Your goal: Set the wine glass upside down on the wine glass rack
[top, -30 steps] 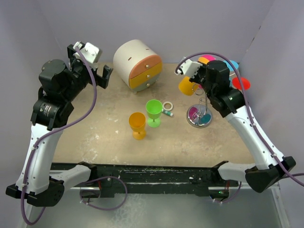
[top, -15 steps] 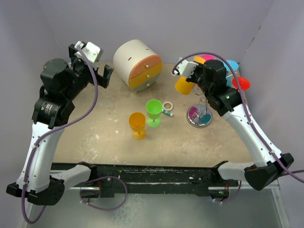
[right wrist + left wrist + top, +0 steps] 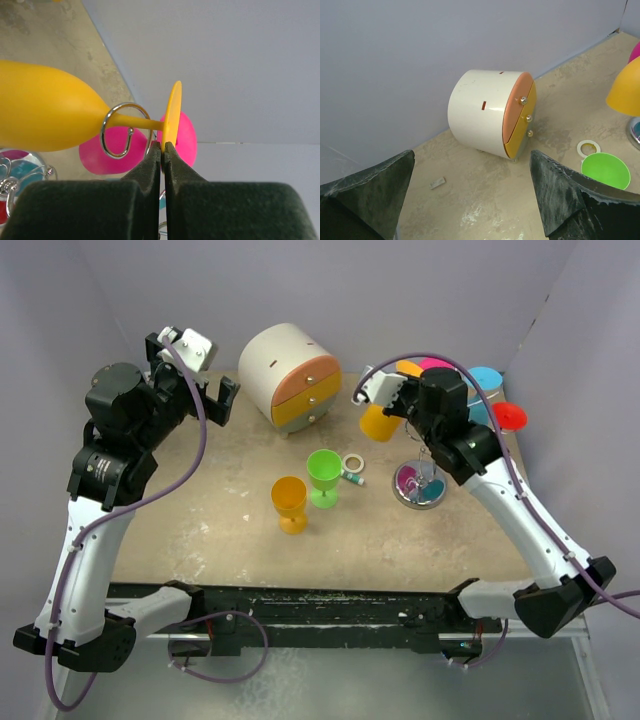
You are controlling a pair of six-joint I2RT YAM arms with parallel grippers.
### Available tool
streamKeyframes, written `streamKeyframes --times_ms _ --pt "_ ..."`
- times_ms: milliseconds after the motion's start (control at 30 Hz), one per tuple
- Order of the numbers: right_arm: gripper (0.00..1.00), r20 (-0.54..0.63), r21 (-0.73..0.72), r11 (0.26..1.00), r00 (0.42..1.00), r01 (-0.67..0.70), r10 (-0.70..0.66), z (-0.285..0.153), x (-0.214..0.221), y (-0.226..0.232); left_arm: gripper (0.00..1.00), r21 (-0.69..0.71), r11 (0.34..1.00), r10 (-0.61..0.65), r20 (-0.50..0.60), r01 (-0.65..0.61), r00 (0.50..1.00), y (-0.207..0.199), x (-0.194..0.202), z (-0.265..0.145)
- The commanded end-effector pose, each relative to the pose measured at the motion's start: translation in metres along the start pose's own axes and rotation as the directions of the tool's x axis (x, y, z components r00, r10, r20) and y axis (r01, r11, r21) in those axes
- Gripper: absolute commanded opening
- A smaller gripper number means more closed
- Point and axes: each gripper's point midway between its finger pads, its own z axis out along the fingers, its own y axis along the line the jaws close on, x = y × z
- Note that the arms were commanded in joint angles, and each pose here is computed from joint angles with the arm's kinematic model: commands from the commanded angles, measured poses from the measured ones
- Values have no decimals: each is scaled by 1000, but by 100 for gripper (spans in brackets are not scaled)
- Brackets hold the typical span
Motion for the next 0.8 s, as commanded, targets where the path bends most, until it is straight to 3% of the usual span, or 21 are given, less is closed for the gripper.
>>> streamKeyframes --times_ms 0,767 --pt "0 70 43 999 998 2 -5 -4 -20 -13 99 -7 1000 -8 43 8 999 2 -10 0" --pt "0 50 -12 997 996 76 -76 -24 -9 8 99 14 1000 4 33 -4 999 -2 -3 2"
